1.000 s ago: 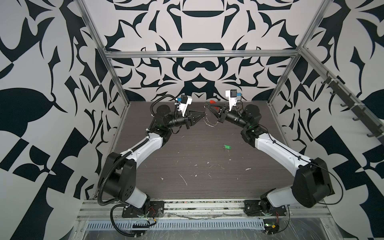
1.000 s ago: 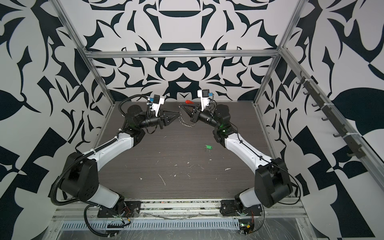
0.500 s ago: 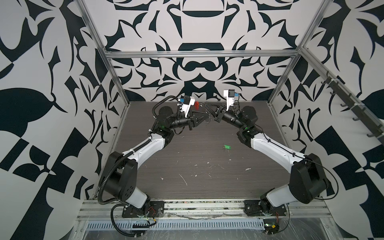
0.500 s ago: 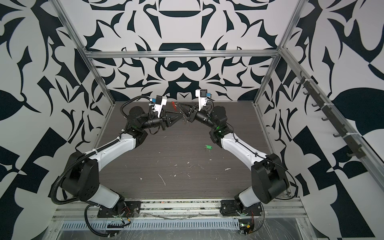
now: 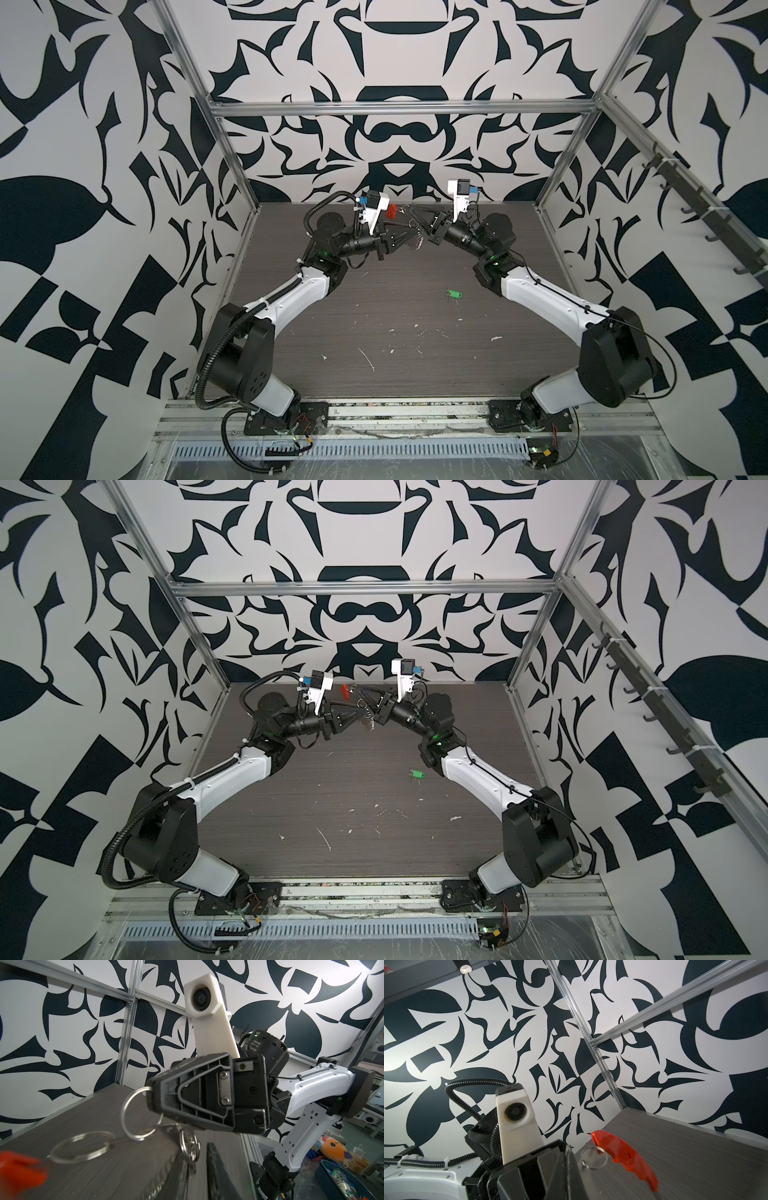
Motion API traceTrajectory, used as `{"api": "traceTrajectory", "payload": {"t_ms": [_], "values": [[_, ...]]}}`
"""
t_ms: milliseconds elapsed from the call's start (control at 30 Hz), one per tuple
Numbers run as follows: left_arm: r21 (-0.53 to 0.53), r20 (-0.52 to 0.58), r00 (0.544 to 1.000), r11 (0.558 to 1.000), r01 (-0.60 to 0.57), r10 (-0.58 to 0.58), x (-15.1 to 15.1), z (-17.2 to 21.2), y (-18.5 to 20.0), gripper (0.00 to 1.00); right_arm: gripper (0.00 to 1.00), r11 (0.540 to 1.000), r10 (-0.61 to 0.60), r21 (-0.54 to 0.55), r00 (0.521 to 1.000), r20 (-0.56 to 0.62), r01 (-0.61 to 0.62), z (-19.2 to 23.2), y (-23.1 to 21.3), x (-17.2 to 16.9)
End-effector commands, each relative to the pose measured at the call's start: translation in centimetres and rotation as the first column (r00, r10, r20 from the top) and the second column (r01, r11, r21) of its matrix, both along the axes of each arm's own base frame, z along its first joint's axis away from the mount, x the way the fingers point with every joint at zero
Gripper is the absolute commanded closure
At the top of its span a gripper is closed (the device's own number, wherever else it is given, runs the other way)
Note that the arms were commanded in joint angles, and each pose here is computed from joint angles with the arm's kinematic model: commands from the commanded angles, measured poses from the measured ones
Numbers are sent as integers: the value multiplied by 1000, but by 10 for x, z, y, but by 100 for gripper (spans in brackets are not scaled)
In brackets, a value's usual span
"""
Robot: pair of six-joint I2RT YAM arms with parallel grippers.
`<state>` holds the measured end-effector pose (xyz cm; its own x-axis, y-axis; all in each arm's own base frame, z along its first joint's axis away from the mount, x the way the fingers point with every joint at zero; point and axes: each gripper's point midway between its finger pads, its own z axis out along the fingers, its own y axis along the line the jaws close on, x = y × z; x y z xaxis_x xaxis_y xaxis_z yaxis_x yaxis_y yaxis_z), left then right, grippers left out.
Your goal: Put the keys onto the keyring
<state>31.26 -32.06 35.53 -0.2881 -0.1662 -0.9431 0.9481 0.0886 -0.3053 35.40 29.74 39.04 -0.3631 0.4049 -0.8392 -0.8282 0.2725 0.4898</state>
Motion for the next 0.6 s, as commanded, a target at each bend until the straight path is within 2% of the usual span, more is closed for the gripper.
{"api": "traceTrajectory", "payload": {"t_ms": [0,267,400,567], "values": [[-8,45,998,1000,-30,31,-7,14,12,80,100,998,24,46,993,118,-30,37,-3,-19],[-14,38,985,985,-171,171,7,32,61,79,100,998,55,11,991,120,-57,34,0,-24],[5,30,986,987,-162,162,13,36,70,77,100,997,83,1,990,118,-83,32,3,-26],[18,-10,996,996,-84,84,21,35,63,74,100,994,110,-2,987,121,-110,34,6,-29]]}}
